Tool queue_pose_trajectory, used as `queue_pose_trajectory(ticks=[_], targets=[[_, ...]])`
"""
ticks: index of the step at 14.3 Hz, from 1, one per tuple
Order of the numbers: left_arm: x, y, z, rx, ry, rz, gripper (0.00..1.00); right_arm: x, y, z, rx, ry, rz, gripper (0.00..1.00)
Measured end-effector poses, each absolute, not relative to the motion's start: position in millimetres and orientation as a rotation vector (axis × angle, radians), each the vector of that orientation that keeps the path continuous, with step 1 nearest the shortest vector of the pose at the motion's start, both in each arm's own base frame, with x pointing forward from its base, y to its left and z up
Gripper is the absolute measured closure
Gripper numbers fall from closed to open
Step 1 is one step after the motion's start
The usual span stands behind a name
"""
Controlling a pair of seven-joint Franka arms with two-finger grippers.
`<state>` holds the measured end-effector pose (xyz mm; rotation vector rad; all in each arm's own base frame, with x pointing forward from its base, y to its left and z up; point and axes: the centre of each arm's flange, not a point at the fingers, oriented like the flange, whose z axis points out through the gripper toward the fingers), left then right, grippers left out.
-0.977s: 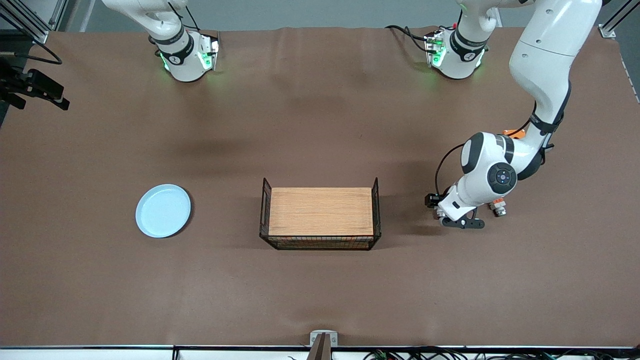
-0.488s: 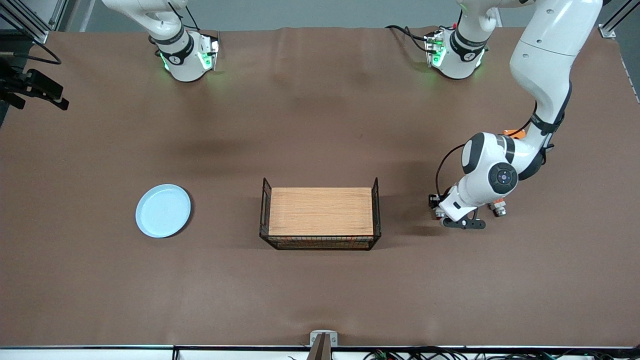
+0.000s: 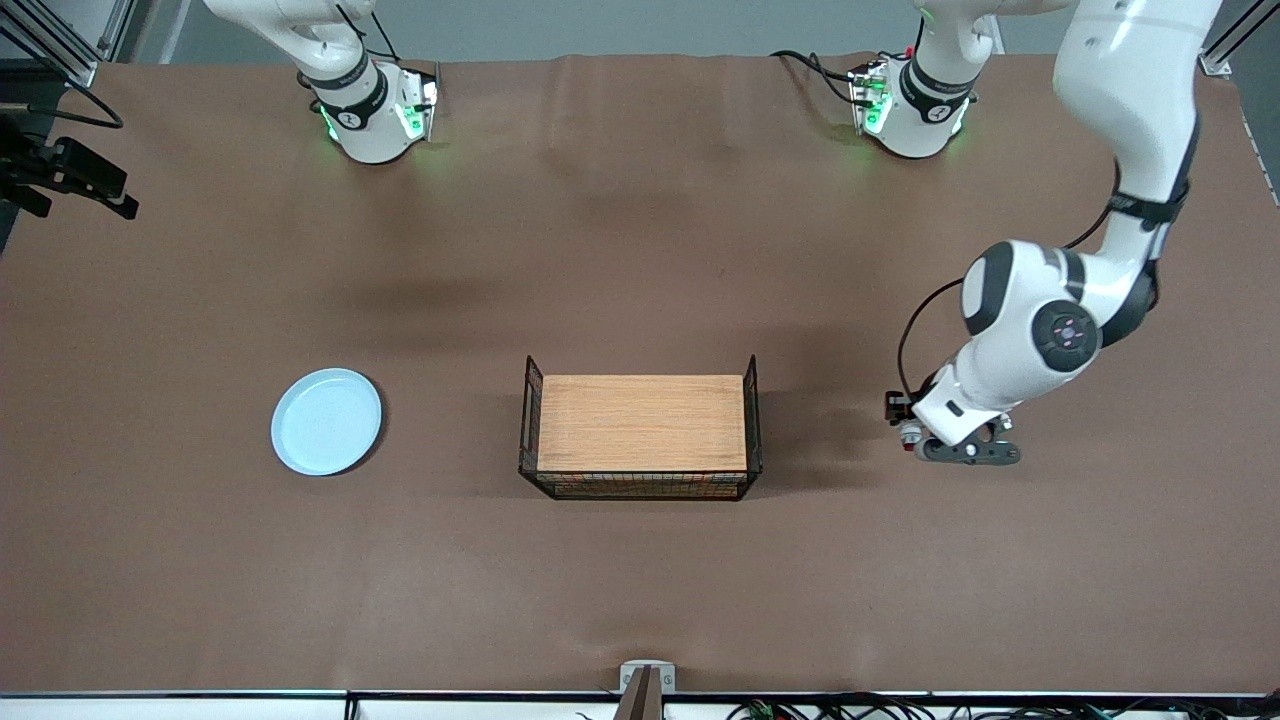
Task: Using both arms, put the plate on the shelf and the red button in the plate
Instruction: 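Lift the red button with the left gripper while the right gripper reaches the plate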
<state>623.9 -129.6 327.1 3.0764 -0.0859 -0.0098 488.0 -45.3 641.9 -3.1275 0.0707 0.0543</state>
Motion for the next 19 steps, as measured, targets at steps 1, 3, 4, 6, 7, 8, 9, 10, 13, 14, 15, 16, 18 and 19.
queue_pose_trajectory(ticks=[1,3,4,6,7,8,9,10,13,14,15,16,18,19], targets=[[627,-129,355,3.082,-0.059,-0.015,0.59,488,-46,642,-3.127,0.072,0.056,0.00],[632,-129,408,3.076,0.041,-0.018,0.59,488,-46,642,-3.127,0.073,0.055,0.00],[635,-131,430,3.061,0.100,-0.022,0.59,488,-46,643,-3.128,0.073,0.052,0.00],[640,-135,473,3.031,0.203,-0.027,0.59,487,-47,648,-3.136,0.074,0.048,0.00],[640,-139,490,3.020,0.238,-0.028,0.59,487,-48,649,-3.142,0.075,0.046,0.00],[639,-147,505,3.007,0.265,-0.026,0.59,486,-48,651,-3.143,0.075,0.044,0.00],[637,-157,517,2.995,0.290,-0.016,0.59,486,-48,651,-3.144,0.076,0.043,0.00],[634,-167,529,2.982,0.320,-0.001,0.59,486,-48,652,-3.145,0.076,0.042,0.00],[618,-196,556,2.947,0.415,0.028,0.59,487,-48,651,-3.145,0.077,0.048,0.00],[613,-206,561,2.937,0.448,0.026,0.59,487,-48,649,-3.145,0.077,0.053,0.00],[607,-217,565,2.925,0.484,0.022,0.59,489,-48,647,-3.145,0.077,0.060,0.00],[603,-227,568,2.912,0.524,0.016,0.59,491,-48,644,-3.145,0.076,0.071,0.00],[595,-244,572,2.888,0.601,0.003,0.59,498,-48,633,-3.145,0.076,0.102,0.00],[591,-250,574,2.878,0.632,0.000,0.59,504,-48,624,-3.145,0.076,0.125,0.00]])
